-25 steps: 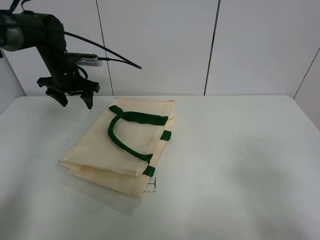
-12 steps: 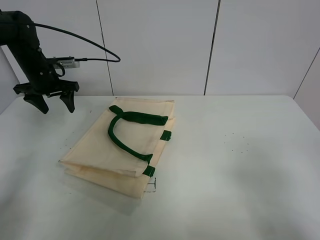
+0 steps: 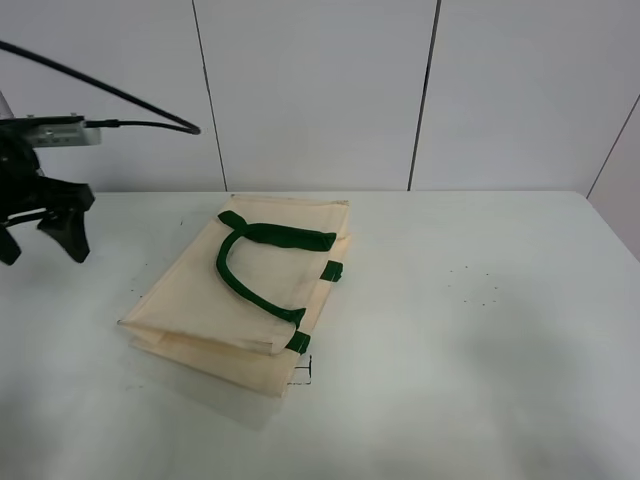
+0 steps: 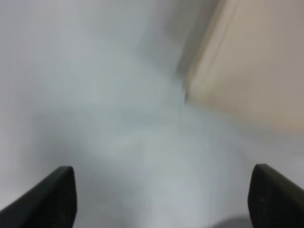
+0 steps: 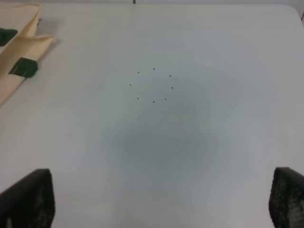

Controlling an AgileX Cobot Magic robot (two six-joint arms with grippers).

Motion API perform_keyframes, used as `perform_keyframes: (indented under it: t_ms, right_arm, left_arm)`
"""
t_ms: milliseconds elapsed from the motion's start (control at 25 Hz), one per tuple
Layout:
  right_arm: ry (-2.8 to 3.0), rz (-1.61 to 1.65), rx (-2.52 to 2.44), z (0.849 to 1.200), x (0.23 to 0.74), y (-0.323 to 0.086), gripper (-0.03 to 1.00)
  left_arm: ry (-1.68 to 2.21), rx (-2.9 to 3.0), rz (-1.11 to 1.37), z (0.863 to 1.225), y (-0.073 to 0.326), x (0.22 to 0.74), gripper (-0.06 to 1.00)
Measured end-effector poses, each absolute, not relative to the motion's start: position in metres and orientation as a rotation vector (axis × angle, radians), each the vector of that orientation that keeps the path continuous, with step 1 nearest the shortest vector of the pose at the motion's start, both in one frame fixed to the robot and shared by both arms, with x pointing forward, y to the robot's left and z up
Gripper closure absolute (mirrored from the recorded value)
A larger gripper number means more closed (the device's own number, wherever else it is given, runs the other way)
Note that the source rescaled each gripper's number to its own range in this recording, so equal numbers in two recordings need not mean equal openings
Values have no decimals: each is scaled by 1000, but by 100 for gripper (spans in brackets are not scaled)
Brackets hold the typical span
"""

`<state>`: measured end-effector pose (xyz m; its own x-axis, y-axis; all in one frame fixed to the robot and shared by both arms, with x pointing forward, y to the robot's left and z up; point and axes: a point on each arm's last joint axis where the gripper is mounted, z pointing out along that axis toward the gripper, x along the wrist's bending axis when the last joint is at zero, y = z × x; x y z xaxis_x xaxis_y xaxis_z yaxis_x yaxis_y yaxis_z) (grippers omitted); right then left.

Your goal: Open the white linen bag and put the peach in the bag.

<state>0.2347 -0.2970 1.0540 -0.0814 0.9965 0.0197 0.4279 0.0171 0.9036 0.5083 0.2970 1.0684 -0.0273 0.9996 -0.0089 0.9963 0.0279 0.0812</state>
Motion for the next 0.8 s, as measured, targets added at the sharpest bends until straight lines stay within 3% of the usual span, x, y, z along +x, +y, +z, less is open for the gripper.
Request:
perform_keyframes:
  t_ms: [360,800]
  right_arm:
    - [1595,1030,1489,1054,235,-297,-3]
    - [1595,1030,1489,1054,235,-297,-3]
  left_arm:
    - [2165,2117,192,1053,301,367,-6]
    - [1886,1867,525,1035,298,282,-6]
